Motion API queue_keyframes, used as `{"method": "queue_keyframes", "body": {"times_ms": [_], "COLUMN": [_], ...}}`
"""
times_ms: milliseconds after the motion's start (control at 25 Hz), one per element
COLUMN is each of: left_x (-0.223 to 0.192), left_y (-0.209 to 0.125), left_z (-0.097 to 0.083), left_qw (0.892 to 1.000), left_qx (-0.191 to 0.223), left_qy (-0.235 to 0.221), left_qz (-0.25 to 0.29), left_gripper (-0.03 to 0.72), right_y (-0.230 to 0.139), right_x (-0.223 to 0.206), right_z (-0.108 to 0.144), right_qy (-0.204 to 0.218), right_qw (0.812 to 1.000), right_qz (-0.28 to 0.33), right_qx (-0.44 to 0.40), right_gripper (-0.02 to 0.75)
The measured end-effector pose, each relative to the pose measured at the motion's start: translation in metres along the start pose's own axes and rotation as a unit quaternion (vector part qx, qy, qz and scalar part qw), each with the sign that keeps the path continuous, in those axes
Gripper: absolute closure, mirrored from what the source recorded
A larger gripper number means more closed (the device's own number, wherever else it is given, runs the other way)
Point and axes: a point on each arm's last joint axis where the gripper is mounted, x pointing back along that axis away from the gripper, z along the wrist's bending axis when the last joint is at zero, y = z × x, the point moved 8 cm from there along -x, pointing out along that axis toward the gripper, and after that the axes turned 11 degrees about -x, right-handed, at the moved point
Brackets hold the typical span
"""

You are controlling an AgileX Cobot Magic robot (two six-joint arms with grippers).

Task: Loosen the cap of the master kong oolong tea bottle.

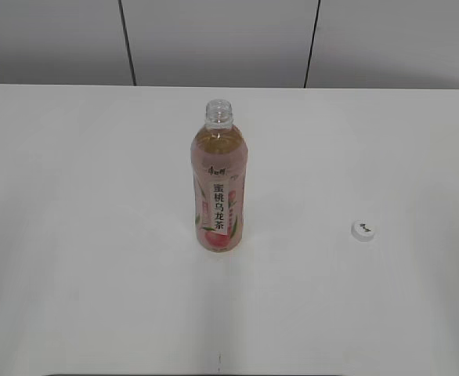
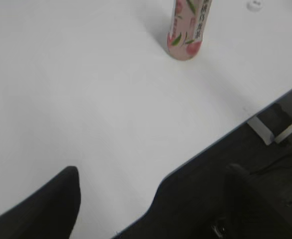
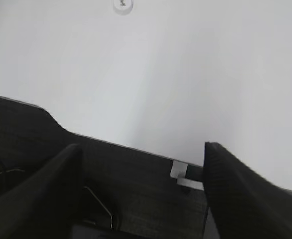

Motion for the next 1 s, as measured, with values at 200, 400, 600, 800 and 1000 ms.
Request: {"method": "queue_keyframes", "body": {"times_ms": [200, 400, 600, 800, 1000], "left_x": [0.012, 0.023, 0.039, 0.039, 0.039], "left_y": [0.001, 0.0, -0.004, -0.004, -0.004], "left_z": [0.001, 0.0, 0.001, 0.0, 0.0], "left_qw": [0.999, 0.996, 0.99, 0.99, 0.99], "left_qx": [-0.006, -0.018, -0.017, -0.021, -0.021], "left_qy": [0.004, 0.003, 0.008, 0.005, 0.005], "left_qz": [-0.049, -0.086, -0.138, -0.14, -0.14], "left_gripper": [0.186, 0.188, 0.19, 0.191, 0.191], "right_y": [-0.023, -0.027, -0.027, -0.026, -0.026], "right_x": [0.009, 0.021, 0.024, 0.024, 0.024], "right_z": [-0.004, -0.004, -0.004, -0.004, -0.004], "right_qy": [-0.006, 0.003, 0.005, 0.006, 0.006], "right_qw": [0.997, 0.982, 0.978, 0.978, 0.978], "right_qz": [-0.079, -0.189, -0.206, -0.208, -0.209], "right_qx": [0.004, -0.011, -0.018, -0.02, -0.022], "right_gripper": [0.177, 0.177, 0.178, 0.181, 0.181]}}
